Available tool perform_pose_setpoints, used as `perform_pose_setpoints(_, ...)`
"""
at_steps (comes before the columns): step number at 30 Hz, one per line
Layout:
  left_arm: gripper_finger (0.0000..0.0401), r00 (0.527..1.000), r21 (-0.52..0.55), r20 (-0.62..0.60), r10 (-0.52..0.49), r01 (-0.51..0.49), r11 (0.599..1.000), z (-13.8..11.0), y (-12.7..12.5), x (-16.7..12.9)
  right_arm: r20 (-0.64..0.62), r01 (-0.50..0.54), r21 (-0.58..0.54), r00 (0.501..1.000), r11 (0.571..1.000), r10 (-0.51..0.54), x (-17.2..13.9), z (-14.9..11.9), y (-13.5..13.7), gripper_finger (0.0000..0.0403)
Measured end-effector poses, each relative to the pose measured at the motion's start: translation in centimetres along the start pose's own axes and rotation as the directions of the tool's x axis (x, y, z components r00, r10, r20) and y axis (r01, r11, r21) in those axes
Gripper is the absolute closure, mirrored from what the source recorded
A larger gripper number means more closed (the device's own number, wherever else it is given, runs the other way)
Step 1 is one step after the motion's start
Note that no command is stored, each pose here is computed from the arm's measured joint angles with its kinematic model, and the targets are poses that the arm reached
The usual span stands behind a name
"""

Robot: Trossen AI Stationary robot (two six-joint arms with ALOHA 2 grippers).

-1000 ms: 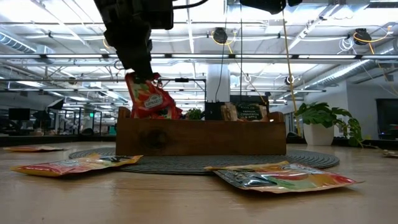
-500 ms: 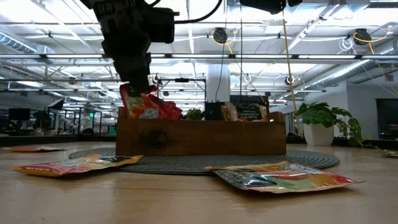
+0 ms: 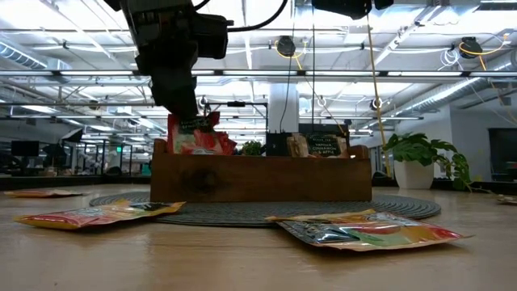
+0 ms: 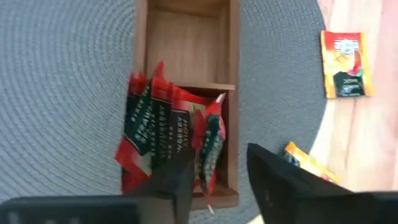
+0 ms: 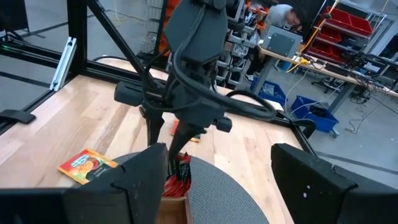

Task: Pick & Place Tea
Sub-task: Put the red tea bag into the left section of the wooden organizer, then put the yellow tea bag into the middle section of the wooden organizer

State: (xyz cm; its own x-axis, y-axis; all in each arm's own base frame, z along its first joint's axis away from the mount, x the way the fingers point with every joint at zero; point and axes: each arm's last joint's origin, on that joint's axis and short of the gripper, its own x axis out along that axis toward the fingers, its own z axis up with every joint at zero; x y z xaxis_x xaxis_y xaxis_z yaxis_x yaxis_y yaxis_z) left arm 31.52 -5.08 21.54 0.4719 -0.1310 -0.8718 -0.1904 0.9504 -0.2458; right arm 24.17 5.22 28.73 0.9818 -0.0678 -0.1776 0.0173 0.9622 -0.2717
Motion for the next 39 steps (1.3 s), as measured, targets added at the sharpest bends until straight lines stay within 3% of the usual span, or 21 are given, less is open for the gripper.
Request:
perform_pose_setpoints(8,0.0179,0.999,0.058,0.045,0.023,-0.026,0.998,0.2,0.0,-0.9,-0.008,-0.002,0.004,1.000,1.000,0.002,0.0,-0.1,0.0,0.0138)
perform_pose_setpoints(15,0.0156,0.988,0.047,0.153,-0.013,0.006,0.999,0.6,0.2,-4.5,-0.007,-0.002,-0.002,1.000,1.000,0.002,0.0,-0.1,0.0,0.0138)
perform_pose_setpoints(19,0.0155,0.958,0.077,0.285,-0.009,-0.014,0.997,0.5,-0.2,-7.7,-0.006,-0.001,0.006,1.000,1.000,0.001,-0.3,0.0,-0.1,0.0138)
perform_pose_setpoints(23,0.0155,0.916,0.144,0.401,0.020,-0.084,0.986,-0.2,-1.0,-10.6,-0.094,0.009,0.072,0.996,0.997,-0.003,-0.8,-0.6,-0.2,0.0138)
perform_pose_setpoints(26,0.0155,0.881,0.182,0.470,0.047,-0.149,0.972,-1.1,-1.8,-12.3,-0.239,0.099,0.123,0.969,0.987,-0.068,-1.6,-1.8,-0.4,0.0138)
perform_pose_setpoints(29,0.0155,0.839,0.219,0.540,0.070,-0.220,0.951,-1.6,-2.6,-13.5,-0.448,0.171,0.144,0.889,0.975,-0.090,-2.9,-3.2,-0.4,0.0138)
perform_pose_setpoints(33,0.0155,0.777,0.293,0.628,0.035,-0.278,0.915,-2.3,-3.3,-13.4,-0.678,0.283,0.268,0.735,0.921,-0.029,-4.3,-5.0,-0.3,0.0138)
perform_pose_setpoints(35,0.0155,0.747,0.331,0.665,-0.007,-0.286,0.899,-2.9,-3.1,-12.5,-0.768,0.327,0.321,0.639,0.889,0.042,-4.8,-6.0,0.0,0.0138)
perform_pose_setpoints(39,0.0155,0.691,0.334,0.722,-0.040,-0.297,0.894,-4.7,-1.6,-10.7,-0.910,0.452,0.285,0.406,0.845,0.089,-5.6,-7.8,0.4,0.0138)
